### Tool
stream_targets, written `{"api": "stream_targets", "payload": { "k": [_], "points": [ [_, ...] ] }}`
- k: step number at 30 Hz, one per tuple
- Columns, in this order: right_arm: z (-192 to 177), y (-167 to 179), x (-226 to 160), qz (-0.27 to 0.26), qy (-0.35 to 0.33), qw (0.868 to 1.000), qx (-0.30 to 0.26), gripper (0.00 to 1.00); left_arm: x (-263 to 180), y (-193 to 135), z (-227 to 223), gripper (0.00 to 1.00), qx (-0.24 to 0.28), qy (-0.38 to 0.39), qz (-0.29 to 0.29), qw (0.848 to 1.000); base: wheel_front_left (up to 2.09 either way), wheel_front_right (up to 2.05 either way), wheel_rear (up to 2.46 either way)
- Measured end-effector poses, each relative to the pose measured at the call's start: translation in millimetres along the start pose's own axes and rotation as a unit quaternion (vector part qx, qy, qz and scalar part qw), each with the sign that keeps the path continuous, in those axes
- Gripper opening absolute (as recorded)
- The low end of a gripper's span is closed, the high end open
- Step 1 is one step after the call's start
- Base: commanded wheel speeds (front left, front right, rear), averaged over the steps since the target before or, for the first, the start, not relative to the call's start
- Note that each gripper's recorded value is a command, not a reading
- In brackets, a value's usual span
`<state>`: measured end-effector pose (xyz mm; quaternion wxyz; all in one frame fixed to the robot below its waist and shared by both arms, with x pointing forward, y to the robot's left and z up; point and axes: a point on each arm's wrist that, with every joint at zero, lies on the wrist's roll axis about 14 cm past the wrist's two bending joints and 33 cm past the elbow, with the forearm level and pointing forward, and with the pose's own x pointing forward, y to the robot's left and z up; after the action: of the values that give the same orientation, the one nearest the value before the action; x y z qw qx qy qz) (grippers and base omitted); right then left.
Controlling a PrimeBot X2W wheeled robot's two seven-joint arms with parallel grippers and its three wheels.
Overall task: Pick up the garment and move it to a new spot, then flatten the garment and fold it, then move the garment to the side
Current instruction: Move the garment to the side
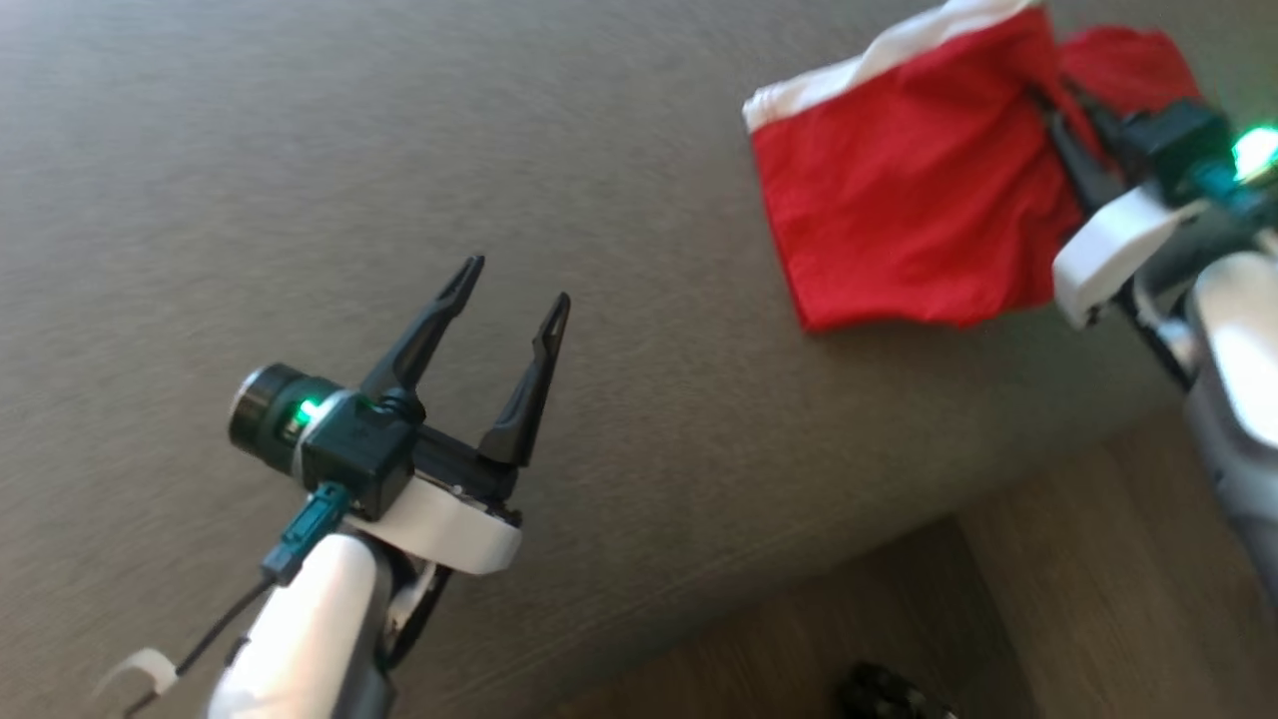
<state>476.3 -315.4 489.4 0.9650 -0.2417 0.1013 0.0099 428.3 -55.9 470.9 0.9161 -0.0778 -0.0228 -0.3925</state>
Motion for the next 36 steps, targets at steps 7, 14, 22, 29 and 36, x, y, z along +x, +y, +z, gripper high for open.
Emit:
{"api": "stream_targets", "payload": {
  "k": [7, 14, 22, 29, 36],
  "points": [
    [-18.6, -43.3, -14.2, -0.051, 0.023, 0.998, -0.022, 0.00, 14.1, -14.0, -34.2, 1.00, -0.014, 0.025, -0.055, 0.998, 0.00, 0.00, 0.00],
    [-29.8, -80.5, -24.9, -0.094, 0.045, 0.993, -0.058, 0.00, 22.4, -32.7, -58.2, 1.00, -0.012, 0.033, -0.118, 0.992, 0.00, 0.00, 0.00],
    [-33.3, -81.6, -19.7, -0.110, 0.050, 0.991, -0.049, 1.00, 25.4, -43.8, -69.3, 1.00, -0.041, 0.034, -0.138, 0.989, 0.00, 0.00, 0.00],
    [-14.3, -79.6, -17.0, -0.116, 0.013, 0.993, -0.037, 1.00, 20.6, -38.3, -64.5, 1.00, -0.048, 0.038, -0.123, 0.991, 0.00, 0.00, 0.00],
    [19.0, -67.5, -15.7, -0.109, -0.050, 0.993, -0.021, 1.00, 15.8, -34.2, -47.9, 1.00, -0.056, 0.031, -0.088, 0.994, 0.00, 0.00, 0.00]
  ]
}}
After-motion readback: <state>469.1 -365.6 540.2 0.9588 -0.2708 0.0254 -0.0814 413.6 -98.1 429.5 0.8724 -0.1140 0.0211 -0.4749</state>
